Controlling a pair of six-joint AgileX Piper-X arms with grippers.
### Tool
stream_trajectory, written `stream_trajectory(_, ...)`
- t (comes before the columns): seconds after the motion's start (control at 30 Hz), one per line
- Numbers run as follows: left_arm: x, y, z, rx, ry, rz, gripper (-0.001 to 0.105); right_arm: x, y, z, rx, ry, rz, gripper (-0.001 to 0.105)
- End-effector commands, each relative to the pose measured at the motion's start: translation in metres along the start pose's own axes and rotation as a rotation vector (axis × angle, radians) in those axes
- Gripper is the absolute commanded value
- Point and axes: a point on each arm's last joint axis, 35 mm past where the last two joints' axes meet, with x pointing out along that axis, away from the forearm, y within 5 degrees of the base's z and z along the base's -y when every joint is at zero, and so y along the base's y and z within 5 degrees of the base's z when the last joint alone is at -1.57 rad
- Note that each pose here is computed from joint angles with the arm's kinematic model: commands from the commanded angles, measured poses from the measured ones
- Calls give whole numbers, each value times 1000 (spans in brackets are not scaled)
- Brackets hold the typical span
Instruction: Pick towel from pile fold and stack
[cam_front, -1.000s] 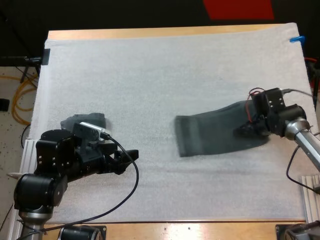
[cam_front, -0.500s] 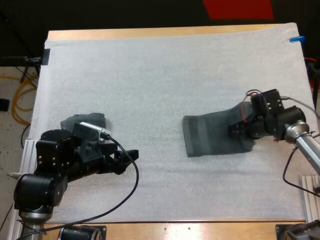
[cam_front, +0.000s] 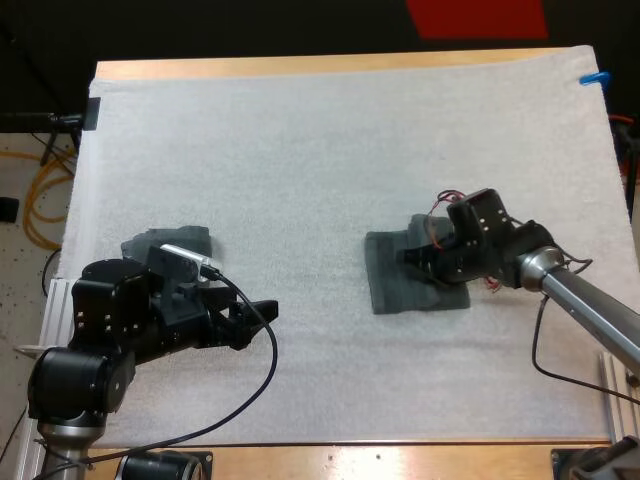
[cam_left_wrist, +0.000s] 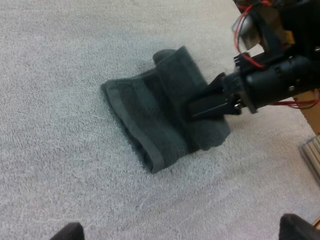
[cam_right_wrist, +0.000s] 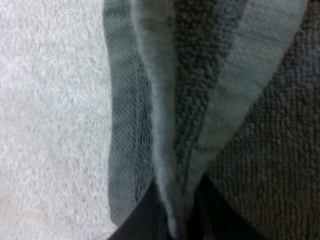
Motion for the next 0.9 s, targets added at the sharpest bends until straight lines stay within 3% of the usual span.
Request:
stream_trajectory(0.0,-2,-2,1,-1,-6,-11,73,2,2,2,-1,-10,34,1)
stream_trajectory(0.2,-2,-2,1,-1,-6,-11,73,5,3,4,-13,-18,96,1)
stream_trajectory(0.3,-2,-2,1,-1,-6,-11,73,5,3,4,-33,-15,94,8)
stream_trajectory(0.4,-2,-2,1,-1,-6,-11,73,5,3,4,-44,-12,109,31)
stream_trajectory(0.47,-2,-2,1,-1,-6,-11,73,5,4,4,-46,-9,118,58)
stream_trajectory(0.57,-2,-2,1,-1,-6,-11,73,3,6,3,-90,-1,160,78)
stream_trajectory(0.87,-2,-2,1,-1,-6,-11,73,-7,11,3,-108,-10,185,72)
